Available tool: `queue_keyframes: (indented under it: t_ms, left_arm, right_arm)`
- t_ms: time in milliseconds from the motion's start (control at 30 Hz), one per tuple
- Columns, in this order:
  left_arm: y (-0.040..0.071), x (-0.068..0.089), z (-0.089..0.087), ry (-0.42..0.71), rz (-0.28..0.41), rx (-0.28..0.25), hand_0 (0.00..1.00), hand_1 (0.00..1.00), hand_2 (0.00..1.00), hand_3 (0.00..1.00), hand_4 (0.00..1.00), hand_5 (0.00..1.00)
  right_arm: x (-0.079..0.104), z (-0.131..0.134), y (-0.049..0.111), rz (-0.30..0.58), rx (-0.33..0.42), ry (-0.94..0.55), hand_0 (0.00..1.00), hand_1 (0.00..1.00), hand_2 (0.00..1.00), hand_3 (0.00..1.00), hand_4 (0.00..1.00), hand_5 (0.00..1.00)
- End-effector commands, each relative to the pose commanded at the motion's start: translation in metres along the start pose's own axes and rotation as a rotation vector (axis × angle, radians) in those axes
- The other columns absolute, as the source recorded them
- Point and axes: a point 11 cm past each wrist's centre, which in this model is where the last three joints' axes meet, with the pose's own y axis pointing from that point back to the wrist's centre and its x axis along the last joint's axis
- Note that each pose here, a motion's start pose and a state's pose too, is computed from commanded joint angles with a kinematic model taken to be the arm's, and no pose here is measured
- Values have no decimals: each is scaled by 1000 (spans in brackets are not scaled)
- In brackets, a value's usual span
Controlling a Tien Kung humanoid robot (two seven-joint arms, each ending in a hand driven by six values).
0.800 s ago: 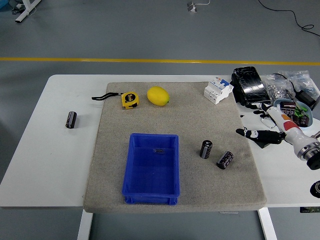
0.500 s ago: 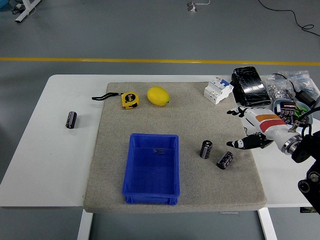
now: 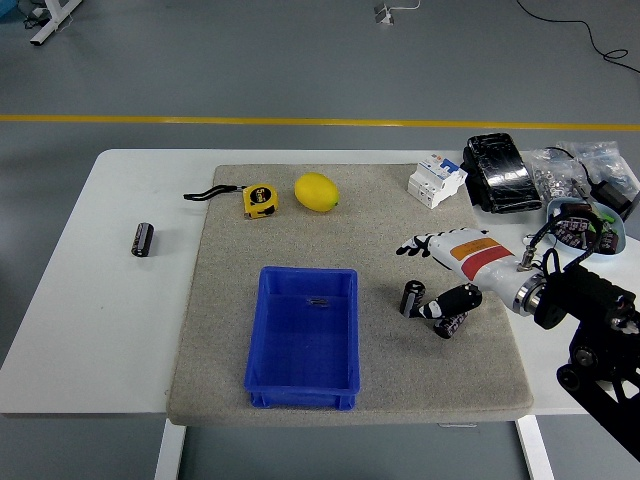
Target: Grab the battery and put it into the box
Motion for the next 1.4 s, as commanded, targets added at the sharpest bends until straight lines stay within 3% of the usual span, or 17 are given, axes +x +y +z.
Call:
queue_keyframes:
  t_ms: [300, 333, 900, 933, 1100, 1133, 1400]
  left_arm:
    - [0, 2, 0, -1, 4, -1, 607, 538, 598, 615, 616, 667]
    - [0, 2, 0, -1, 4, -1, 605, 535, 593, 615, 616, 668]
    - [-1, 3, -3, -10, 8, 5, 605, 535, 591, 615, 616, 668]
    - [-1, 3, -3, -11, 7, 6, 605, 537, 589, 615, 617, 666]
    - [-1, 2, -4, -13, 5, 8, 605, 537, 589, 615, 617, 666]
    - [-1, 2, -4, -14, 5, 9, 605, 538, 588, 615, 617, 667]
    - [0, 3, -1, -13, 5, 3, 605, 541, 588, 615, 617, 667]
  right_arm:
    - [-12, -1, -10, -28, 19, 21, 585, 628, 678, 711, 987, 274]
    - [-12, -2, -11, -28, 21, 21, 566, 611, 667, 640, 921, 229]
    - [-30, 8, -18, -57, 9, 12, 549, 587, 653, 653, 919, 230]
    - [-30, 10, -19, -58, 6, 12, 531, 563, 626, 646, 869, 187]
    - [-30, 11, -20, -56, 6, 14, 531, 563, 626, 646, 869, 187]
    - [-30, 11, -20, -55, 6, 15, 500, 530, 602, 626, 820, 156]
    - [-28, 14, -23, -58, 3, 27, 490, 509, 582, 608, 780, 123]
